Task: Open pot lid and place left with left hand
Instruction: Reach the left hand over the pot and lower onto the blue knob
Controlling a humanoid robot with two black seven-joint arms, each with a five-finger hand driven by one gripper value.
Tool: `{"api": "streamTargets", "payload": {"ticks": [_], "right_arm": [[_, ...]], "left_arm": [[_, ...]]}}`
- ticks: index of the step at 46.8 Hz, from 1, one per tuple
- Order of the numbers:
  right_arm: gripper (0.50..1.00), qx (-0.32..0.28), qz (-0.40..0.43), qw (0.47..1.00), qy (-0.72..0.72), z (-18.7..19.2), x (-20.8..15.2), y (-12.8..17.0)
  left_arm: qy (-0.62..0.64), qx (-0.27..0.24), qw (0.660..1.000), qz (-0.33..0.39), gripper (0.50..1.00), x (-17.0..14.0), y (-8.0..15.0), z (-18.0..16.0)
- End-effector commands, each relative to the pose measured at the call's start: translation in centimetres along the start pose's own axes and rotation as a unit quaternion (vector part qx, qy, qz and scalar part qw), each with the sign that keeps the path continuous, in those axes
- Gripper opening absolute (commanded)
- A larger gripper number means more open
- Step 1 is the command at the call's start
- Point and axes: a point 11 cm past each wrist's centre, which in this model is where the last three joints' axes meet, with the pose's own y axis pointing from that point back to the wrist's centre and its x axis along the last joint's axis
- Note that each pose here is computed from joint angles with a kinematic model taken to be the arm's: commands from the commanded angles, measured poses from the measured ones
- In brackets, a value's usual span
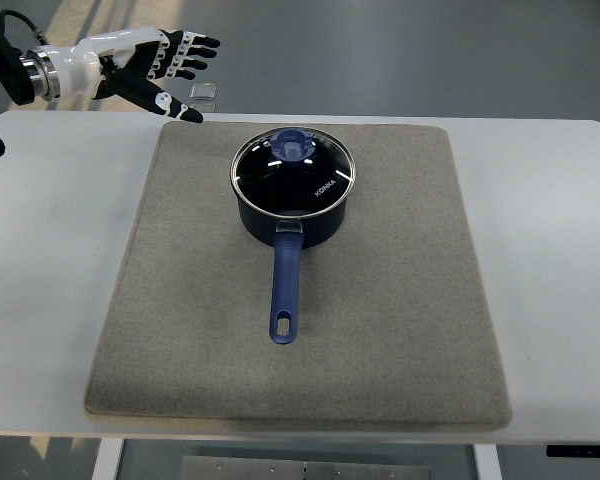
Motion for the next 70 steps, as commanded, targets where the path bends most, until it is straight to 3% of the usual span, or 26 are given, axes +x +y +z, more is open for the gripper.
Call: {"api": "streamTargets", "payload": {"ticks": [1, 11, 26, 40, 70], "right_arm": [[0.915, 0.000, 0.000, 1.000, 0.000, 0.0, 0.0, 0.0], [0.915, 0.000, 0.000, 1.000, 0.000, 0.0, 0.0, 0.0], [0.915, 0.000, 0.000, 1.000, 0.000, 0.0, 0.0, 0.0], [0.915, 0.000, 0.000, 1.000, 0.000, 0.0, 0.0, 0.0], [0.915, 0.001, 0.000, 1.000, 0.000, 0.0, 0.0, 0.0]], "left_arm": [[-0.061, -0.003, 0.998, -0.012, 0.992, -0.5, -0.5, 2.1], [-0.213, 0.013, 0.977, -0.022, 0.990, -1.5, -1.3, 5.7], [-0.352, 0.046, 0.932, -0.074, 0.990, -4.1, -4.5, 8.7], [-0.408, 0.059, 0.905, -0.104, 0.988, -6.9, -6.6, 8.6], [-0.444, 0.069, 0.885, -0.119, 0.988, -9.0, -8.6, 8.4]]}}
